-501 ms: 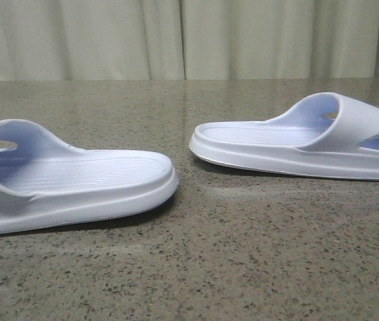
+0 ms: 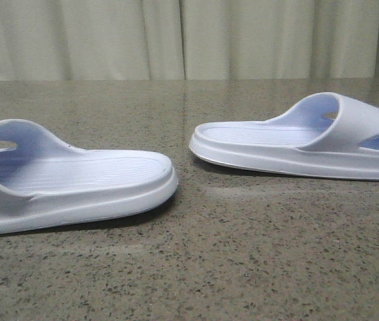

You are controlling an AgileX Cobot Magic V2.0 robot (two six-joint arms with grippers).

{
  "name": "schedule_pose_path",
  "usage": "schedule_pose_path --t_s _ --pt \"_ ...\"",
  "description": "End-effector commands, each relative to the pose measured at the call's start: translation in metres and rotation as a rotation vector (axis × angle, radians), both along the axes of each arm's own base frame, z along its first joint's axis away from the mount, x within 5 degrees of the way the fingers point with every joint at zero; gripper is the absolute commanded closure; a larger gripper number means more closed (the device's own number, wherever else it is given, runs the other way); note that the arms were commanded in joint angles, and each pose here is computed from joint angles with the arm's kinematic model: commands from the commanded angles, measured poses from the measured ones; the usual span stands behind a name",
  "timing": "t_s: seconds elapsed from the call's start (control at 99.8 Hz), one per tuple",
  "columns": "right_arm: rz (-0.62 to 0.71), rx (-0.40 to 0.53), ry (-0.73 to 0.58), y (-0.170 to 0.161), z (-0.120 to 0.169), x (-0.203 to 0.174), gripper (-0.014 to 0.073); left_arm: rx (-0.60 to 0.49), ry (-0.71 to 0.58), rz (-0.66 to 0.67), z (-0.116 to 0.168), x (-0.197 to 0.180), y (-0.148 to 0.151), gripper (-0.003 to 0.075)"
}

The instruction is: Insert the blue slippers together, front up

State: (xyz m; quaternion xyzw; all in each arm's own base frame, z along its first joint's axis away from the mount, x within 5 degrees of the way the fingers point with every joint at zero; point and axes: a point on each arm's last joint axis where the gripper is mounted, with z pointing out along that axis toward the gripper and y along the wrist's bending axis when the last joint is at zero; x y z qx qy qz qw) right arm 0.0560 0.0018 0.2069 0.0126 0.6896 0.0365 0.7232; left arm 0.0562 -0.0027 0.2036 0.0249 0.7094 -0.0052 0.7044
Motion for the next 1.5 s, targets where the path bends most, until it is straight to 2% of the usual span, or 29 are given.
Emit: schedule_pose_path --t_s 0.0,0.802,1.233,1.493 --pt "-0.003 -0.007 -0.077 0.000 0.001 -0.001 0.0697 -0.024 -0.090 -0.001 0.005 -0.002 0.000 0.0704" --pt "-0.002 -0.006 -0.087 0.000 0.002 -0.001 0.0697 -0.024 -0.090 -0.001 0.005 -0.002 0.000 0.0704" --pt "-0.001 -0.004 -0.165 0.000 0.009 -0.003 0.0697 -0.027 -0.107 0.001 0.007 -0.002 0.000 0.0705" --pt "-0.003 -0.005 -0.142 0.000 0.018 -0.004 0.0697 -0.256 -0.164 -0.015 0.025 -0.006 0.001 0.0705"
